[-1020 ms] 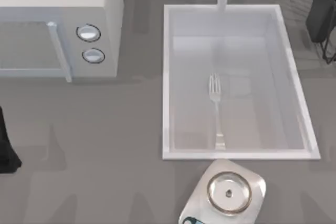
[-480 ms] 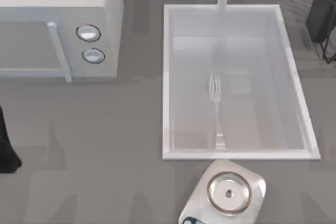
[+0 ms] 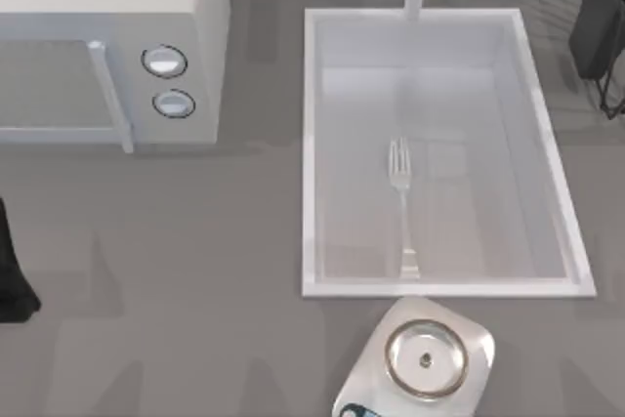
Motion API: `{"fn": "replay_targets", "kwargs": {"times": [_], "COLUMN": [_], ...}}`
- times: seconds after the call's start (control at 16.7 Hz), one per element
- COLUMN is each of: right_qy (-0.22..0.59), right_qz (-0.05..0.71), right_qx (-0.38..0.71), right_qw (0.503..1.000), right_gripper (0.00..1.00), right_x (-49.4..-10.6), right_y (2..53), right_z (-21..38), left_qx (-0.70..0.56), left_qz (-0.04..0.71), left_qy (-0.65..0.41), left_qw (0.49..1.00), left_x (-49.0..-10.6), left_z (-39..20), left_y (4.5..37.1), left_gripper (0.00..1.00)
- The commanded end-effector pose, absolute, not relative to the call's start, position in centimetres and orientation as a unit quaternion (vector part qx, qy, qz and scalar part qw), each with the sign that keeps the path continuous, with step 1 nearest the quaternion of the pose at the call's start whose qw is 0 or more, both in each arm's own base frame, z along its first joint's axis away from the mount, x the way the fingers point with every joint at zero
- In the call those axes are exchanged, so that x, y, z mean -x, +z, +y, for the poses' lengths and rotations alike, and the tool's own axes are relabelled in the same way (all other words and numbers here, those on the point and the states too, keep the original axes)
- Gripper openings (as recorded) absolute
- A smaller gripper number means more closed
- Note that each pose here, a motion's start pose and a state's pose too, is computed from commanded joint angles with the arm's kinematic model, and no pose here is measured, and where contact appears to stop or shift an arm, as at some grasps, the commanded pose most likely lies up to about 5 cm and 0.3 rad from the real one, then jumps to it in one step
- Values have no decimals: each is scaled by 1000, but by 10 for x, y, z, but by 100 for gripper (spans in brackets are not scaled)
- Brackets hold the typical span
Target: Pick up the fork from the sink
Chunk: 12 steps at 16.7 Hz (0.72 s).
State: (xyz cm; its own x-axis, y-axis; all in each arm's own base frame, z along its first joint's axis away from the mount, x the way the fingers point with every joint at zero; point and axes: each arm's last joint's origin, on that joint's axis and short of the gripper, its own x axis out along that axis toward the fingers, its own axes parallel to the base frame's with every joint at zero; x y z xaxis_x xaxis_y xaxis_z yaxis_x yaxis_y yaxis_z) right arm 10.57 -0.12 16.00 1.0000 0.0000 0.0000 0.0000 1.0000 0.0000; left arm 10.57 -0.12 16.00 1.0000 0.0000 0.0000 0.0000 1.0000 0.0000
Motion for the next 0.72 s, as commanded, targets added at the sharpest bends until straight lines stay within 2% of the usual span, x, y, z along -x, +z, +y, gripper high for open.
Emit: {"fn": "replay_targets", "kwargs": {"times": [0.3,0.54,0.72], "right_qy": [12,31,44], "right_qz": [49,142,231], "right_qx": [-16,-41,-59], "right_qw": [999,989,970], "right_gripper": [100,100,100], "right_x": [-109,-127,-159], "right_y": [185,230,267], "right_z": [2,9,20], "left_qx": [0,0,0], "left_qz": [0,0,0], "left_qy": [0,0,0], "left_qw": [1000,1000,1000], "left_x": [-106,-106,-106], "left_z": [-1,-1,-1], "left_y": [160,160,160], "left_gripper": [100,100,100]}}
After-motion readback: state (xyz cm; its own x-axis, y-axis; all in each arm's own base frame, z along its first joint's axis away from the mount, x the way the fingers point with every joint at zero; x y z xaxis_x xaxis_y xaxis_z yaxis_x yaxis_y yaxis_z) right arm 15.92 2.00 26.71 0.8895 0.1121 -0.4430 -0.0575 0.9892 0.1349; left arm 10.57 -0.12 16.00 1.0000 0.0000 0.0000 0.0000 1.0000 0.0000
